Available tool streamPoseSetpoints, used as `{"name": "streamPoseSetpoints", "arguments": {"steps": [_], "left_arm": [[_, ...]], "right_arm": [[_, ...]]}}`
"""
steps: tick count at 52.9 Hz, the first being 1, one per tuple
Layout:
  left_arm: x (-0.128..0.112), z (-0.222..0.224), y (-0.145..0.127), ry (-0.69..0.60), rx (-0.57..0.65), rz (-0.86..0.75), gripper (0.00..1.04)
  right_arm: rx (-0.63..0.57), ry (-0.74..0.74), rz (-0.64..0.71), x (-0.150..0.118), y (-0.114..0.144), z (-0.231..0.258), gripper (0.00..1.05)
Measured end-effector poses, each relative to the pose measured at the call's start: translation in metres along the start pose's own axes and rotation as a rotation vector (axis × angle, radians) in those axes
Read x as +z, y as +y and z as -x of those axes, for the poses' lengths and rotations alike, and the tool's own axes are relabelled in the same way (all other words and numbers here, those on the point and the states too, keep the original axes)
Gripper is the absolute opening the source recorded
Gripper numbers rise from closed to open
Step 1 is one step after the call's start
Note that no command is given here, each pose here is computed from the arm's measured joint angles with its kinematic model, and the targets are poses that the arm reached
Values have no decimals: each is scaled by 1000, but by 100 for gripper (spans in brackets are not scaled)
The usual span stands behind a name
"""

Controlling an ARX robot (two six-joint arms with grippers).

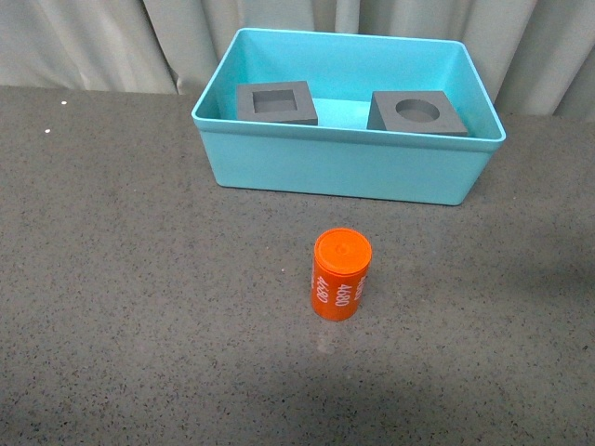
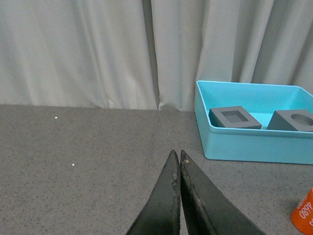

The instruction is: Place gray and orange parts in blue box

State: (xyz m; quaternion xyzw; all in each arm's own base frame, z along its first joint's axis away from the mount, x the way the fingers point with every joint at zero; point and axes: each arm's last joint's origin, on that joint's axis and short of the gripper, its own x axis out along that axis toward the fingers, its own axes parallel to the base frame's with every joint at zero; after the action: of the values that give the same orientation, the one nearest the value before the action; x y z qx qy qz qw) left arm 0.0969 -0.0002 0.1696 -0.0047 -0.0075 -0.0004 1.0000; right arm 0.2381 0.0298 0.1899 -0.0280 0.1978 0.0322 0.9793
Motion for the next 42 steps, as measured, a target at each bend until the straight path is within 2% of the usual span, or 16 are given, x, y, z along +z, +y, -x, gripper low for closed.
{"name": "streamPoseSetpoints", "arguments": {"steps": [12, 14, 22, 40, 42], "left_arm": [[0, 0, 0, 0, 0, -1, 4], [0, 0, 0, 0, 0, -1, 7], [0, 0, 0, 0, 0, -1, 30], [0, 0, 0, 0, 0, -2, 98], [0, 0, 0, 0, 0, -4, 99]], "right_arm": [[0, 0, 0, 0, 0, 0, 95], [0, 0, 0, 0, 0, 0, 95], [0, 0, 0, 0, 0, 0, 95], [0, 0, 0, 0, 0, 0, 95], [0, 0, 0, 0, 0, 0, 95]]}}
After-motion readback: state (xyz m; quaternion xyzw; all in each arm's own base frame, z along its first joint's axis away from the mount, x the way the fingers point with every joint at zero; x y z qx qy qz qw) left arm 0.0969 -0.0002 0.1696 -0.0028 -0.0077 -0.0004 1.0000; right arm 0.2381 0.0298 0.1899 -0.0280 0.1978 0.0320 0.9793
